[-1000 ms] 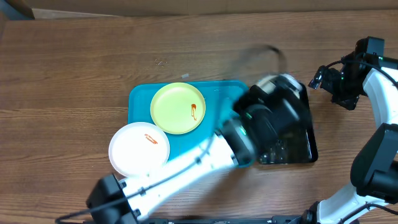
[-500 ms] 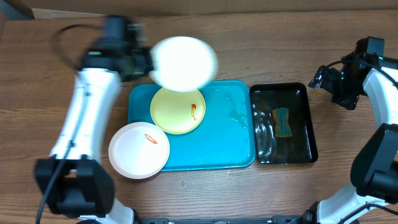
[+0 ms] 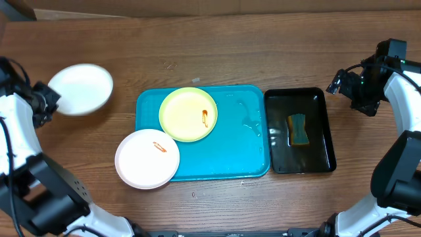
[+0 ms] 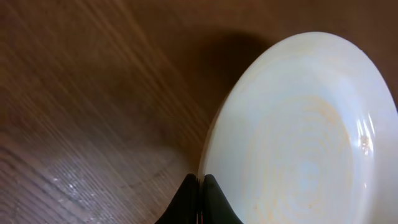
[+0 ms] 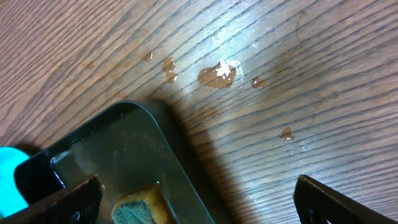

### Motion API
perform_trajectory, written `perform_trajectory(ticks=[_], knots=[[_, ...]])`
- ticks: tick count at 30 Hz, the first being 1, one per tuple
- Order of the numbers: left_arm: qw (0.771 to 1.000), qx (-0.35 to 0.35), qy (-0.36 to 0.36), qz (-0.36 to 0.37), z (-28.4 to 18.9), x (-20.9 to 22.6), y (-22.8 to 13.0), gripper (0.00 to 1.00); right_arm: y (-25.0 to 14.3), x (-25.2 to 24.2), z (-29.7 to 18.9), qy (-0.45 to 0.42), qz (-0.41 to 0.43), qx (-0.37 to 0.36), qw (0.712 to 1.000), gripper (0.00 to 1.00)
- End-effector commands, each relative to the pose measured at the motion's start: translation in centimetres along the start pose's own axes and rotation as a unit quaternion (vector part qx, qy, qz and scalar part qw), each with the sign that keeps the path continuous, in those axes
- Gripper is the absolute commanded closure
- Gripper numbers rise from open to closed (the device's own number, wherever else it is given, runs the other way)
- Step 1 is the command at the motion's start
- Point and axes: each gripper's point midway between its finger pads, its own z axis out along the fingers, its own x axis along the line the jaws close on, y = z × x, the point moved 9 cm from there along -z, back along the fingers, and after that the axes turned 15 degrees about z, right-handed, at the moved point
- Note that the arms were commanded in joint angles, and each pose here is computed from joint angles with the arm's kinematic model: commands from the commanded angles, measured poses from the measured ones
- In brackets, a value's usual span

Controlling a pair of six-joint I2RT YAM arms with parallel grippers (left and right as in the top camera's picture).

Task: Clean dirty plates on tray and stack at the side
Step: 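Lower the white plate onto the table left of the blue tray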

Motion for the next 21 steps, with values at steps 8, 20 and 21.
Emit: perform_trajectory(ticks=[8,20,21], knots=[[0.996,0.083,-0.034,0.005,5.9,0.3,-1.7,0.91,0.6,0.5,-0.7,0.012,-0.002,-0.013,1.0,0.0],[0.942,0.08,-0.31,0.103,-3.2,-6.8,-1.0,0.34,0.6,0.5,-0.7,0.012,-0.002,-0.013,1.0,0.0],[0.945,0.08,-0.293,0.117,-3.9,-7.4,-1.4,0.39,0.6,0.5,-0.7,0.012,-0.002,-0.013,1.0,0.0]])
